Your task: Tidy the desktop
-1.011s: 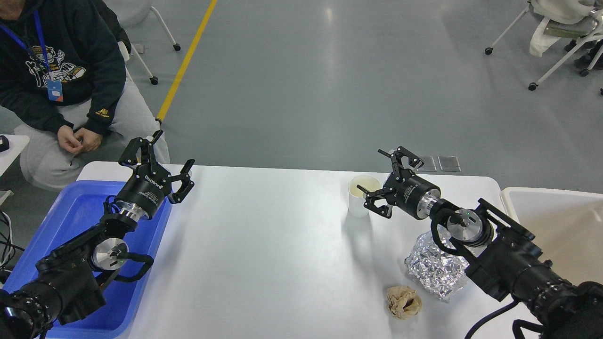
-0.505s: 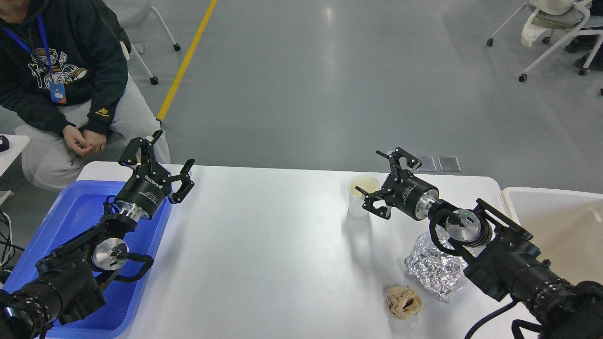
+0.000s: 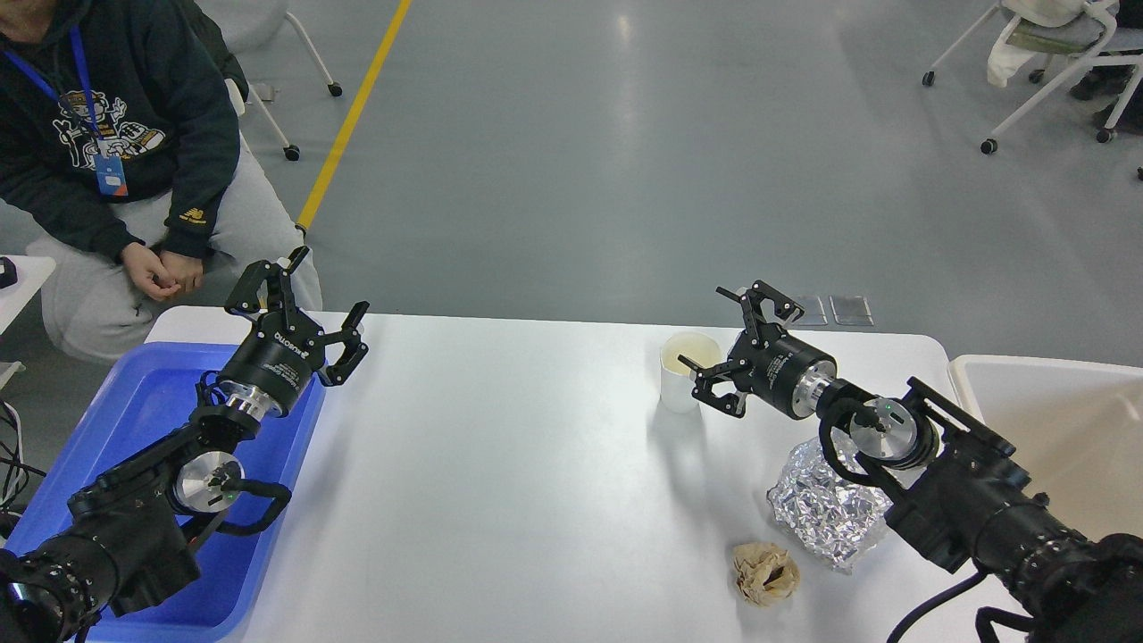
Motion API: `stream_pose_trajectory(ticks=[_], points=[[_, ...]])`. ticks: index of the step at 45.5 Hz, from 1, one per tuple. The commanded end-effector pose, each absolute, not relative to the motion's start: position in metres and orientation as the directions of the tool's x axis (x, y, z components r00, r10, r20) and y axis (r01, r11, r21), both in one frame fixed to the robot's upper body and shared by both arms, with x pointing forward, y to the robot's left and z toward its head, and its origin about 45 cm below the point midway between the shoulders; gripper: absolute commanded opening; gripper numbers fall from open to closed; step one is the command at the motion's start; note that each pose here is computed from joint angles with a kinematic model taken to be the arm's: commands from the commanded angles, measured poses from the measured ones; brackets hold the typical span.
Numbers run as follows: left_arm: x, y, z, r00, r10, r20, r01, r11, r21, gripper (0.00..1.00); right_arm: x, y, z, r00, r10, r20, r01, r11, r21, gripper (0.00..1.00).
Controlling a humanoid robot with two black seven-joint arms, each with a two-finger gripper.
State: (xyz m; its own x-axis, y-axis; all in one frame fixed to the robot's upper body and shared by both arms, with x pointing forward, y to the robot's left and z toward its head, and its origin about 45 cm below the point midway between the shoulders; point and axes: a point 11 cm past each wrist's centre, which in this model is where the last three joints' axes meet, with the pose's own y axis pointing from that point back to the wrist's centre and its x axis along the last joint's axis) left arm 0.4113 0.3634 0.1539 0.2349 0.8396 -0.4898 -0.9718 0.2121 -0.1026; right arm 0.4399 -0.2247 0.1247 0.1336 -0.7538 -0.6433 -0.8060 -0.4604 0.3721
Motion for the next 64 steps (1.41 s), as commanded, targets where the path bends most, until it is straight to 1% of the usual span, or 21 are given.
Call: stream_pose_trajectory(ticks=[1,10,20,29,35,45,51,59,64], points=[[0.411,0.363,0.154,0.235,0.840,-0.490,-0.972,0.212,-0.103,1.00,0.438,-0.227,0.129,0.182,-0.779,-0.600,-0.788,-0.481,0.385,1.00],[0.412,0.363,0.154,0.236,0.839,-0.489,-0.972,0.213,-0.103,1.00,0.448,-0.245,0.162,0.256,-0.807,-0.533,-0.793,-0.490,0.362,1.00],[0.412,0.363,0.154,0.236,0.839,-0.489,-0.972,0.214,-0.101,1.00,0.442,-0.261,0.181,0.340,-0.834,-0.435,-0.768,-0.513,0.383,1.00],[0.412,0.363,0.154,0.236,0.840,-0.489,-0.971,0.215,-0.100,1.00,0.426,-0.257,0.189,0.440,-0.850,-0.290,-0.728,-0.527,0.438,1.00],[0.412,0.363,0.154,0.236,0.840,-0.489,-0.971,0.215,-0.100,1.00,0.417,-0.256,0.190,0.481,-0.851,-0.212,-0.713,-0.520,0.470,1.00],[0.412,0.363,0.154,0.237,0.839,-0.490,-0.971,0.216,-0.101,1.00,0.398,-0.278,0.189,0.527,-0.845,-0.092,-0.688,-0.488,0.537,1.00],[0.412,0.363,0.154,0.236,0.839,-0.489,-0.972,0.214,-0.101,1.00,0.387,-0.299,0.196,0.560,-0.829,0.002,-0.682,-0.459,0.569,1.00],[0.412,0.363,0.154,0.236,0.839,-0.489,-0.972,0.214,-0.101,1.00,0.366,-0.313,0.220,0.598,-0.800,0.048,-0.673,-0.469,0.572,1.00],[0.412,0.363,0.154,0.236,0.839,-0.489,-0.972,0.214,-0.101,1.00,0.350,-0.317,0.227,0.622,-0.781,0.058,-0.654,-0.477,0.587,1.00]])
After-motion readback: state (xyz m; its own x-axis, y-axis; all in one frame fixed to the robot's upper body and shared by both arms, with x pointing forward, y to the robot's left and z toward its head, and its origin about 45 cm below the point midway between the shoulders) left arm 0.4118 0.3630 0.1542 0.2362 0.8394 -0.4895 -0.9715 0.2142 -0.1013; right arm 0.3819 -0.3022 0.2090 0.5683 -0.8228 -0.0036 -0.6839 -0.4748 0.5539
